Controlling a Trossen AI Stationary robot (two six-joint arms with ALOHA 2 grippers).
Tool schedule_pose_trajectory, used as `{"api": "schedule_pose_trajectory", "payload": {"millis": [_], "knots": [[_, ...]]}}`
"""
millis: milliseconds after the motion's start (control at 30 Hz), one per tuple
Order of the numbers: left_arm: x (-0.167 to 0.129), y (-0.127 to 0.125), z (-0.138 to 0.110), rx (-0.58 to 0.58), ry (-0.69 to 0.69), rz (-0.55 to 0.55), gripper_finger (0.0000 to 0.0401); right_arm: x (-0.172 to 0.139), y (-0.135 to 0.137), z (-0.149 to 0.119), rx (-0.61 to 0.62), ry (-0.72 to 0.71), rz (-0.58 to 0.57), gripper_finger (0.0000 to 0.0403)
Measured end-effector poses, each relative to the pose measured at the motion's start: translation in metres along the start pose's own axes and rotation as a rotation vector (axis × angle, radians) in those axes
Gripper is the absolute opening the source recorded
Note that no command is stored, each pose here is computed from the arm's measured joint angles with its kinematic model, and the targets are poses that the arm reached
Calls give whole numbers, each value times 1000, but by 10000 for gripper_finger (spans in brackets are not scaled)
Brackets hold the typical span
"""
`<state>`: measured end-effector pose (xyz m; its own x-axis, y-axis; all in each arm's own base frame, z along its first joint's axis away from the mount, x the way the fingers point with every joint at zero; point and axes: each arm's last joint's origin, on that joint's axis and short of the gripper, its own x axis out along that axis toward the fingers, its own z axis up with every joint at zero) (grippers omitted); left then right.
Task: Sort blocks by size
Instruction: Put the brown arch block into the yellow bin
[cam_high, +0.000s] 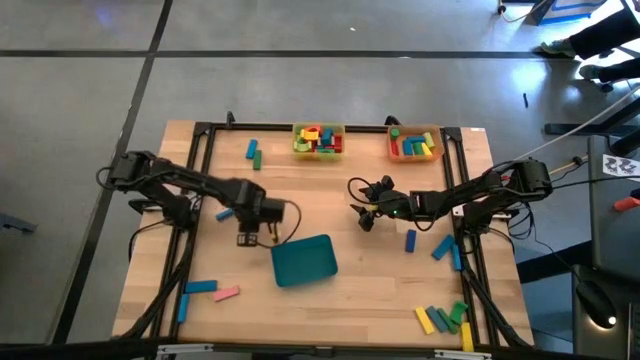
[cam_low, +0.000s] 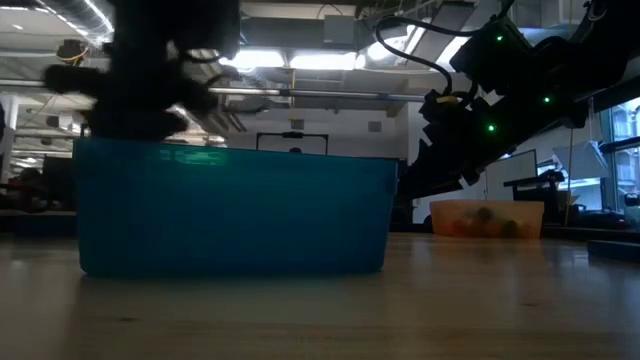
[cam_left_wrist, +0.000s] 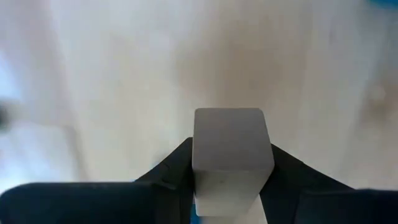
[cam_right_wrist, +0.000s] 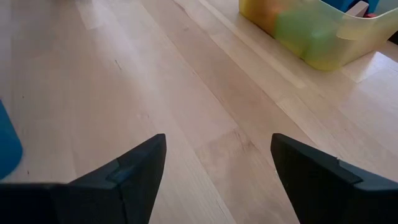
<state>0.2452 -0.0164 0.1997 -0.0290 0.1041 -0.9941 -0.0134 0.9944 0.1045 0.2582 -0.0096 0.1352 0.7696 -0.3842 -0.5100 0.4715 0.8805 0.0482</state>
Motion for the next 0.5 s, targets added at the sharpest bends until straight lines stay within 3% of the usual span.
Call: {"api": "schedule_pose_trajectory", "payload": {"millis": [300, 500], "knots": [[-25, 62, 43, -30, -429, 120, 119, 0, 0, 0, 0, 0, 0, 292], [-37, 115, 64, -116, -738, 260, 119, 0, 0, 0, 0, 0, 0, 292]]}}
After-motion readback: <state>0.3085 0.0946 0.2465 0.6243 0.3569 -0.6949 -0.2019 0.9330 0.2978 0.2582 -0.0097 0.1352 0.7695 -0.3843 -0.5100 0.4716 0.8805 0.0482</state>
